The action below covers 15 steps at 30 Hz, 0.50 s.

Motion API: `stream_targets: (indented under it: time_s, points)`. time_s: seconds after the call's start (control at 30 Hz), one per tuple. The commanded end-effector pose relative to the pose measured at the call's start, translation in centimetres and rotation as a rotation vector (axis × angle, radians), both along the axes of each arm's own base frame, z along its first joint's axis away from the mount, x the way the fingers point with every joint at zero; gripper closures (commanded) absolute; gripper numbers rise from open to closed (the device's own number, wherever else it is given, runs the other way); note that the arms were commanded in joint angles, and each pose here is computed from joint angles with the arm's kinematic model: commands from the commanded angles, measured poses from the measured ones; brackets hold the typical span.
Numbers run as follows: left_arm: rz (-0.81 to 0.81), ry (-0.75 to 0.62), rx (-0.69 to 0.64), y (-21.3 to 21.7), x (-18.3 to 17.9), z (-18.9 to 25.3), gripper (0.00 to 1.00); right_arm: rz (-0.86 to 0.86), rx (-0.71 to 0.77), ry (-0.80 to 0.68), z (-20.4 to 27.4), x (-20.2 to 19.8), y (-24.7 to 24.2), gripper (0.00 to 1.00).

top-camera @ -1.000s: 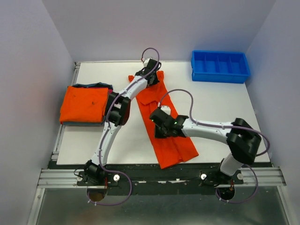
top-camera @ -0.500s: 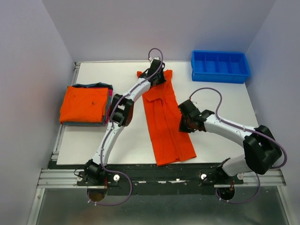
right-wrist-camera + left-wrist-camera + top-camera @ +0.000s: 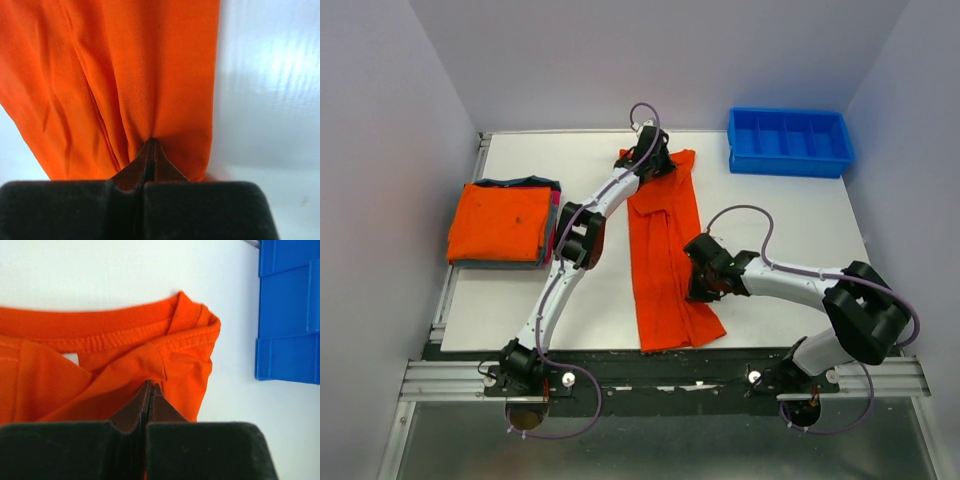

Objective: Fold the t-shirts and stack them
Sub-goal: Rotate the tshirt 90 degrees

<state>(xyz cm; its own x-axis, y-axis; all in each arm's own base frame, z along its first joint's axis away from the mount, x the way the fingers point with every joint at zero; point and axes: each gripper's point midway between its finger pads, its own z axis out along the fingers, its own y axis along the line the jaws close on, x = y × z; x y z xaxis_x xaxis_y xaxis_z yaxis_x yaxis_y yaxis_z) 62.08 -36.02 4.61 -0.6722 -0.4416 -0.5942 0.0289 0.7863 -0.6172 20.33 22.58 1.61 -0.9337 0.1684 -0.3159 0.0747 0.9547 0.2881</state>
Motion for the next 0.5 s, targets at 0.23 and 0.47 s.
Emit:
stream_targets:
  time_s: [0.23, 0.47]
  points:
    - [-0.141, -0.217, -0.098, -0.8, 0.3, 9.5, 0.69, 0.058, -0.071, -0.005, 2.6, -2.5, -2.4, 0.71]
    - [-0.208, -0.218, -0.020, 2.6, -8.3, 18.8, 0.36, 0.054, -0.065, 0.066, 2.2, -7.2, -6.0, 0.61]
